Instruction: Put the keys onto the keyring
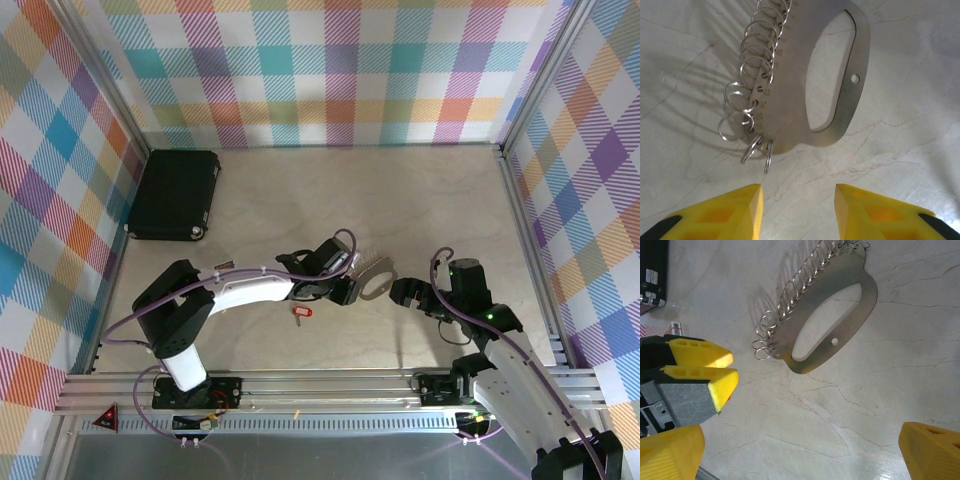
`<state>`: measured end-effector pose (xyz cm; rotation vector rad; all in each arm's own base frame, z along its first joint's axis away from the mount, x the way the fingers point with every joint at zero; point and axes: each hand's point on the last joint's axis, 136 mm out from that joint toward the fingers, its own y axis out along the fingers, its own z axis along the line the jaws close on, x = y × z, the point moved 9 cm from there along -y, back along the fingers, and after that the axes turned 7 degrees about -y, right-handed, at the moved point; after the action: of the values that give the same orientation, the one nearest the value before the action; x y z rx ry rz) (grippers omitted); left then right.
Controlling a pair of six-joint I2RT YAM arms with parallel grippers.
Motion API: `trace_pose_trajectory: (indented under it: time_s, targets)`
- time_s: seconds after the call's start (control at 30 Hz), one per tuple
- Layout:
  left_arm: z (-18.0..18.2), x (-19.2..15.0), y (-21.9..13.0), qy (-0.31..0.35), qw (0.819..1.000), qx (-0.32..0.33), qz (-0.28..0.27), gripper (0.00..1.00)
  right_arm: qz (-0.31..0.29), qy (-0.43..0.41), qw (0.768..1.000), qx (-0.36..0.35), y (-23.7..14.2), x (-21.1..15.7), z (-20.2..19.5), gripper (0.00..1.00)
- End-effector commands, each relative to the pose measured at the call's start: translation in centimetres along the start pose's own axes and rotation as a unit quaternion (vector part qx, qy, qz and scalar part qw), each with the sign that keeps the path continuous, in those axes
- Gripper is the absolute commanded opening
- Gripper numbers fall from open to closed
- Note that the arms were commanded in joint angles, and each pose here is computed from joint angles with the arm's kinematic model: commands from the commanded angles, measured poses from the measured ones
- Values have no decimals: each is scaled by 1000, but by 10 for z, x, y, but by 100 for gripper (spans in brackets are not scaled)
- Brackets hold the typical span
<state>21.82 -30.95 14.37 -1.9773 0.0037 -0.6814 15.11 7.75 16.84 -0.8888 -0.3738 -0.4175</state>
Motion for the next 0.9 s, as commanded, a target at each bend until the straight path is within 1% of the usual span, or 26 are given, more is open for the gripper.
trace_pose_trajectory:
  time_s: [0.0, 0.07, 0.2, 0.57, 0.87]
  targets:
    - [-6, 4, 5, 29, 999, 27, 2, 41, -4, -7, 1000, 1, 2, -2, -2, 99]
    - [-4, 1, 8, 36, 998, 46, 15, 40, -5, -8, 1000, 0, 2, -2, -2, 99]
    - [-3, 2, 14, 39, 997, 68, 22, 38, -4, -8, 1000, 0, 3, -3, -3, 99]
    - [-4, 3, 25, 46, 995, 77, 31, 35, -7, -10, 1000, -4, 3, -4, -4, 99]
    - [-6, 2, 30, 50, 995, 78, 38, 29, -9, -12, 1000, -7, 1, -5, -4, 99]
